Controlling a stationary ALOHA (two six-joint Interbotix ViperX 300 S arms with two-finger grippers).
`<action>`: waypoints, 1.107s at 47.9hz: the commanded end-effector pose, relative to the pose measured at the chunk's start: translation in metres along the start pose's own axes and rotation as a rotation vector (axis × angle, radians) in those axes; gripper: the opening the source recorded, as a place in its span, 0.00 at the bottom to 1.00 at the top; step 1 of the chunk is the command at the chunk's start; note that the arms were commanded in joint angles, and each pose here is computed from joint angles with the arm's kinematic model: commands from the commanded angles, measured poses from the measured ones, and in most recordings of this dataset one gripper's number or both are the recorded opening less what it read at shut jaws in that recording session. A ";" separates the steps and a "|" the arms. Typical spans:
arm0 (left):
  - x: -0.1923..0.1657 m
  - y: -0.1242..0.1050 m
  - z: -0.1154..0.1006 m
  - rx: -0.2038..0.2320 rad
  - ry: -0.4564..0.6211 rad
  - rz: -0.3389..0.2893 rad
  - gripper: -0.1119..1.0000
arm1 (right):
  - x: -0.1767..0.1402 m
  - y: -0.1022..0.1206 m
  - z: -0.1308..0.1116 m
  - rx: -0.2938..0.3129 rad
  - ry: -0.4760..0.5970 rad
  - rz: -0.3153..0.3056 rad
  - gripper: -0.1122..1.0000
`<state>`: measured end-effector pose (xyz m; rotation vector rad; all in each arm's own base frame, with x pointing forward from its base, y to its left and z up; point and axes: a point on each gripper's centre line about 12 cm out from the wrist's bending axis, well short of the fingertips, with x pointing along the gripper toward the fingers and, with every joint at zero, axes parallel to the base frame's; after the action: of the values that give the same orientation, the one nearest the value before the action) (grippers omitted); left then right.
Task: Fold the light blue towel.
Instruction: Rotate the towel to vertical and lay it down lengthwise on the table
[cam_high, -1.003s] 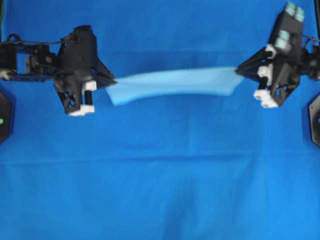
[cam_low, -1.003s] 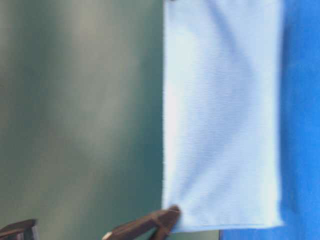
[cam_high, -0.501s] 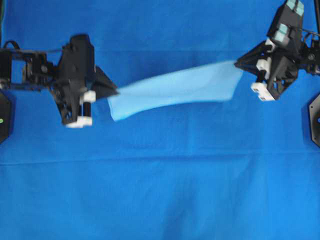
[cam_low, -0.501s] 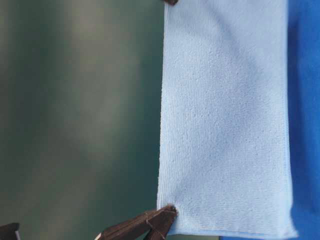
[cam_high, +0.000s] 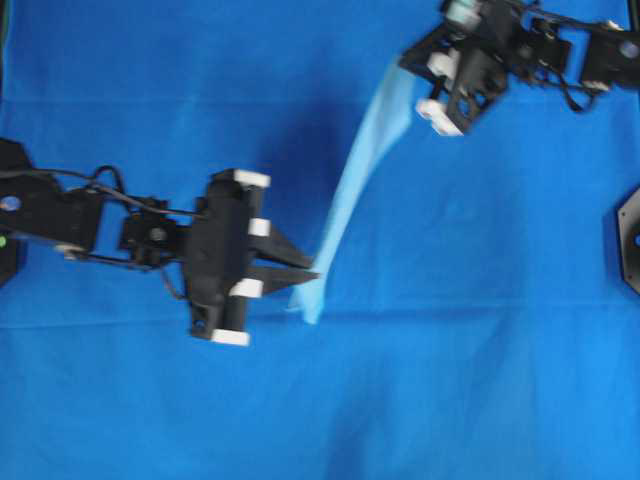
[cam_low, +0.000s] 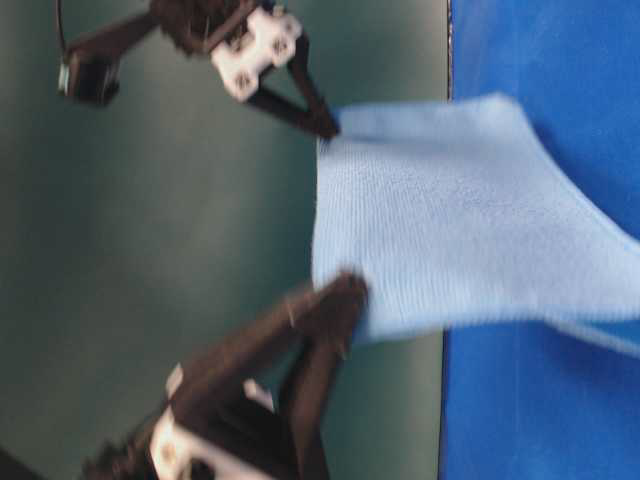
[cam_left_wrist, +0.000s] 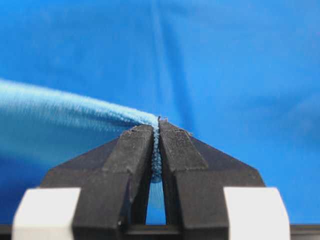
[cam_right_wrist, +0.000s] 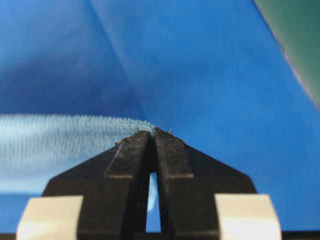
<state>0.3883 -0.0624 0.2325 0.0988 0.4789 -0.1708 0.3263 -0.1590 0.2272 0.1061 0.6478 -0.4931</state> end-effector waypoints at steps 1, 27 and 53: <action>0.007 -0.025 0.024 0.042 -0.059 -0.054 0.12 | 0.005 -0.010 0.023 0.000 -0.040 -0.026 0.12; 0.057 -0.019 0.040 0.073 -0.132 -0.030 0.12 | -0.005 -0.016 0.010 0.005 -0.036 -0.036 0.12; 0.152 -0.003 0.067 0.153 -0.192 0.016 0.12 | -0.061 -0.027 -0.041 0.023 -0.005 -0.079 0.12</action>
<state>0.5444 -0.0829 0.1959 0.2312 0.3450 -0.1839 0.2512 -0.1402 0.2242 0.1046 0.6691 -0.5512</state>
